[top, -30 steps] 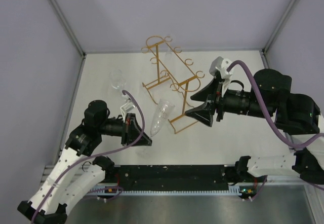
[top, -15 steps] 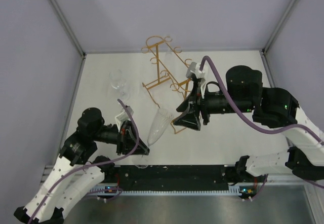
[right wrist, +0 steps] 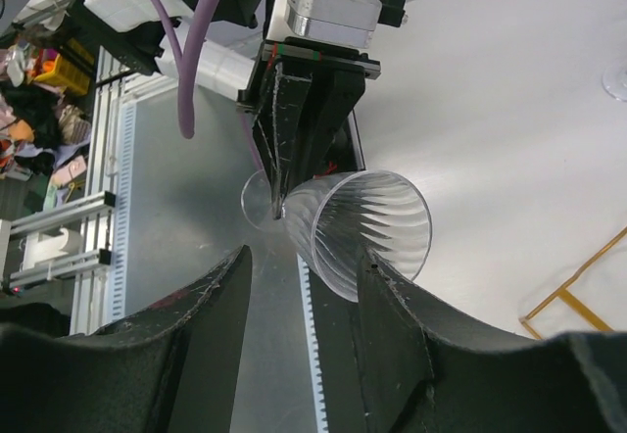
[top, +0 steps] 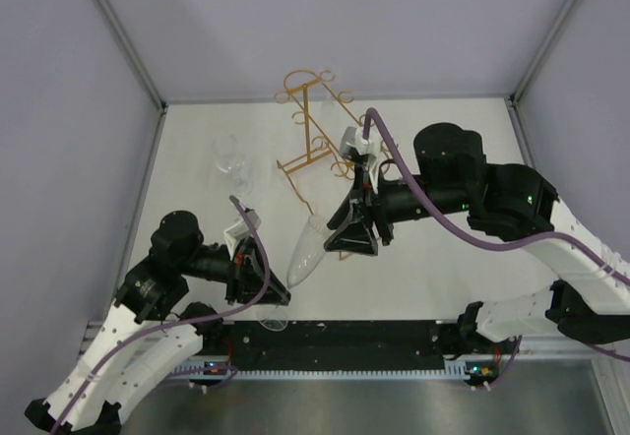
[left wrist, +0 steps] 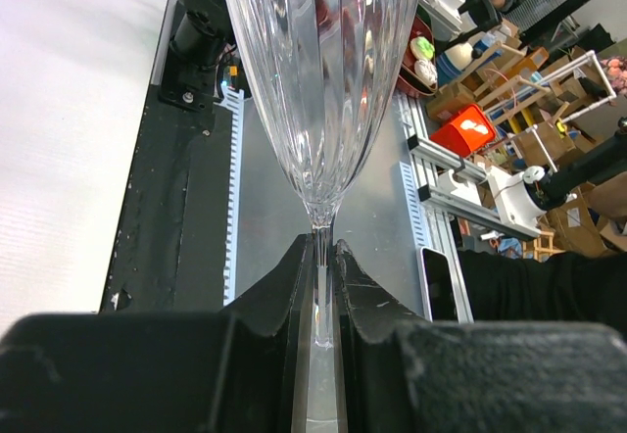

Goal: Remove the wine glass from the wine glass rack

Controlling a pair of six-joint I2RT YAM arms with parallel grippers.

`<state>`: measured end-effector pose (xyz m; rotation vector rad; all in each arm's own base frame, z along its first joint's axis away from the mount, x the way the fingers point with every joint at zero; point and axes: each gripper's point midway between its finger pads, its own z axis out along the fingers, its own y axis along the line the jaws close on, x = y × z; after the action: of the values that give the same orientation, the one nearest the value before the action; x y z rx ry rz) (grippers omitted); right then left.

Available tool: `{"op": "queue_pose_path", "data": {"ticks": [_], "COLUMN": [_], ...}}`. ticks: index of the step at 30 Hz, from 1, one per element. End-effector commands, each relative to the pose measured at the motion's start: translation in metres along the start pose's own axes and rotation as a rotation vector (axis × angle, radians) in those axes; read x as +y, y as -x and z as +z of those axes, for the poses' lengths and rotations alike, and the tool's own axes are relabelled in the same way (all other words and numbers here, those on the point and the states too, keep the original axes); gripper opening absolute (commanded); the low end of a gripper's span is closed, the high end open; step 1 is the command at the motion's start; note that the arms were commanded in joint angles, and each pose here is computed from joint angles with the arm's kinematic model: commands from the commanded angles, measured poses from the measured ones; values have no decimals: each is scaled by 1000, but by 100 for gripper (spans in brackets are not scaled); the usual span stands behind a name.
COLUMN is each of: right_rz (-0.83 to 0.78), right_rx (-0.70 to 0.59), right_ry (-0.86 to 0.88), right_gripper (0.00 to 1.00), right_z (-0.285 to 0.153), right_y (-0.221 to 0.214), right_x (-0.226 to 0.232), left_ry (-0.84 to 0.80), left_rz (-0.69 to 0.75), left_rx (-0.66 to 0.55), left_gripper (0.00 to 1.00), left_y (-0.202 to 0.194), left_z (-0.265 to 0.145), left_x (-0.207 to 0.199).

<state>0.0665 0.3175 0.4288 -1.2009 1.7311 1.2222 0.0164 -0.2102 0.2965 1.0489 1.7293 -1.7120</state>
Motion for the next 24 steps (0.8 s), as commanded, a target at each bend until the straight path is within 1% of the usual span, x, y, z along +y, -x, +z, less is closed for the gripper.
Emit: {"op": "queue_pose_path", "data": {"ticks": [1,8,10,15,19,22,23,24], "right_rz": [-28,-24,-29,-24,-12,-8,-8,-7], "right_rx": [-45,-24,-18,-7,2,8,9,11], "right_ry": [51,85,94,132,185,194,201,209], "right_gripper": [46,41,36,19,16,12,10,7], "right_z": [0,6,6,6,4,4,4,3], "right_y": [18,15,13,11,10,8,8,8], "right_x": [8,11,13,18,26,27,29,30], "left_ry": [-41,-51,-49,-55,-62,-70,-73,-74], "left_rz": [80,93,94,114,117,135,145,148], "left_rx": [-4,-1,-1,-1,3,3,1,1], "left_gripper": [0,0,0,0,0,4,7,12], "left_y": [4,3,3,3,3,4,4,4], "left_z": [0,0,0,-1,0,-1,-1,-1], "left_x": [-8,-11,-11,-12,-12,-15,-16,-16]}}
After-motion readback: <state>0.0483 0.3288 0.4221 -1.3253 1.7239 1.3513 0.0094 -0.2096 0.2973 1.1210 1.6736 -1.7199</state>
